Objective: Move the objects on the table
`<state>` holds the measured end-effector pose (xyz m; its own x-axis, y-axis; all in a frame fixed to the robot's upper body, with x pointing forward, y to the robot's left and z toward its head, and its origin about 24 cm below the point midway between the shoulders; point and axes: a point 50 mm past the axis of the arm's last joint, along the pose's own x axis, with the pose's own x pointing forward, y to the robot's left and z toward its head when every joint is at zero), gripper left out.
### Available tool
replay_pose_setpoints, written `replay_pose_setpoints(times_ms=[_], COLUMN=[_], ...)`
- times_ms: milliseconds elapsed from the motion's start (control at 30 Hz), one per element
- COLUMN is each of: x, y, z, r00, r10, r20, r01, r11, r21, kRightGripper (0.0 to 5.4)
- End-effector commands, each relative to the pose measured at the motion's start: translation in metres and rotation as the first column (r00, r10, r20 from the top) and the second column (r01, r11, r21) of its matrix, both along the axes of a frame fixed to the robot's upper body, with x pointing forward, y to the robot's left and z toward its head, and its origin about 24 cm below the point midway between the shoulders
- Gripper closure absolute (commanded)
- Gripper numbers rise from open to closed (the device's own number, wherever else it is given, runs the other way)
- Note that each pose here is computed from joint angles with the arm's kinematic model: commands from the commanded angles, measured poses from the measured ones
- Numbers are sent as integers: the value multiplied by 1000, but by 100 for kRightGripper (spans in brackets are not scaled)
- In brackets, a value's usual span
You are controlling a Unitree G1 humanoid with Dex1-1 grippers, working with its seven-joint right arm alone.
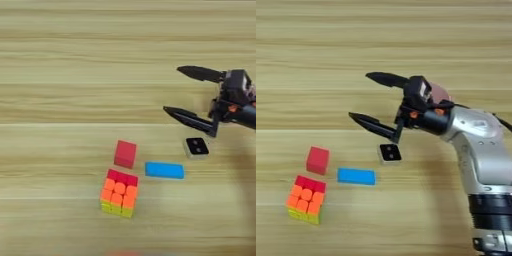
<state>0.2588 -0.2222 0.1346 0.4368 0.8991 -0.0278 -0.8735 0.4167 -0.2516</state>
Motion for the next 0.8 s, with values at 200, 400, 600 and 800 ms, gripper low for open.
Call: replay_pose_setpoints(times_ms=[200,400,600,800], x=[5,4,2,2], y=[-33,-41,-44,-44], z=[5,-16,-35,-51], r00=[998,999,994,989], r10=[-55,-34,-28,-40], r20=[38,-42,-104,-139], r01=[59,25,2,-3], r11=[991,982,970,956], r21=[-120,-185,-243,-294], kRightGripper=[4,4,4,4])
